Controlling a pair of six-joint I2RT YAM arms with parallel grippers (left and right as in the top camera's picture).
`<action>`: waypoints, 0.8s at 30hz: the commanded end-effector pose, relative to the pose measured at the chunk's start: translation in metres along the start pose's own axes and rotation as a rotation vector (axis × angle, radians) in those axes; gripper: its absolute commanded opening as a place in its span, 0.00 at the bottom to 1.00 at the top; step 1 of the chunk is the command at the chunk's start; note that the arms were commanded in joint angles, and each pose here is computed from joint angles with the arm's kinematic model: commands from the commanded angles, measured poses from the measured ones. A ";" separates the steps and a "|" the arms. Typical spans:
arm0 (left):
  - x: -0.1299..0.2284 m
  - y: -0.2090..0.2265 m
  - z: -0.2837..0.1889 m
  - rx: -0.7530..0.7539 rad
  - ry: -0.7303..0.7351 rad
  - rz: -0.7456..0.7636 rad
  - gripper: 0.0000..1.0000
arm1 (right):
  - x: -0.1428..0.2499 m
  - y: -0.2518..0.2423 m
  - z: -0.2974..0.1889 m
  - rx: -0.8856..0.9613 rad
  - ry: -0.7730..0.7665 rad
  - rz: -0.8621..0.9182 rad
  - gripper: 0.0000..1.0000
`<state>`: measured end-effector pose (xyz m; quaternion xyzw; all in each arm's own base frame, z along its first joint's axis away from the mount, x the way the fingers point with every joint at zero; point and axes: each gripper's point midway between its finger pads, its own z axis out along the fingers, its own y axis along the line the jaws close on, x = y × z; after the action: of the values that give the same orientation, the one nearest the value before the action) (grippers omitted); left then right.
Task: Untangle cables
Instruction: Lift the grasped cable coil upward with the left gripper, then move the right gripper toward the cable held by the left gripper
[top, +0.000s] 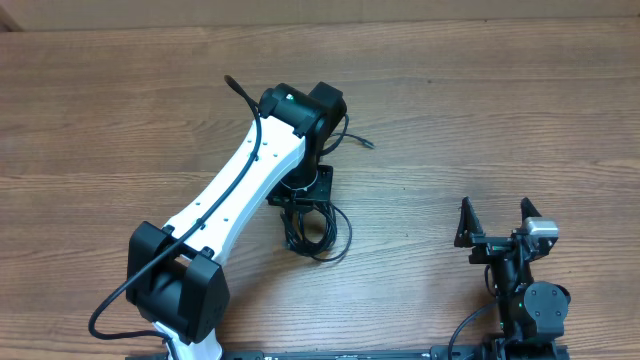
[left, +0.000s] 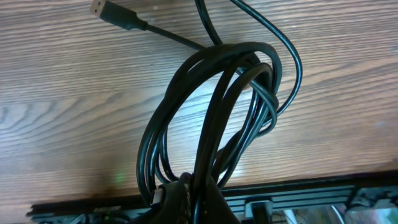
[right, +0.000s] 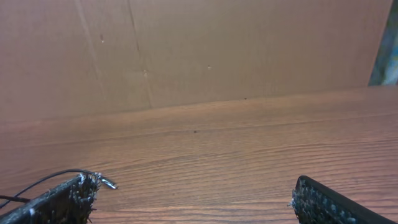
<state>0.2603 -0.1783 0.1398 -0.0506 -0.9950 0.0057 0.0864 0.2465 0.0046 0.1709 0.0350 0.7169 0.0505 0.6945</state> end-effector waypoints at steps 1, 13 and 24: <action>-0.005 0.001 -0.004 -0.018 -0.034 -0.004 0.04 | 0.002 0.000 0.000 -0.003 -0.005 -0.007 1.00; -0.020 -0.009 -0.005 0.021 -0.092 0.003 0.04 | 0.001 0.000 0.000 -0.004 -0.005 -0.007 1.00; -0.010 -0.021 -0.005 0.097 -0.041 -0.029 0.04 | 0.002 0.056 -0.009 -0.314 0.127 0.715 1.00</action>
<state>0.2743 -0.1888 0.1380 -0.0485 -0.9968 0.0267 0.0575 0.2441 0.0301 0.1762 0.1101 0.7015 0.2273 0.6664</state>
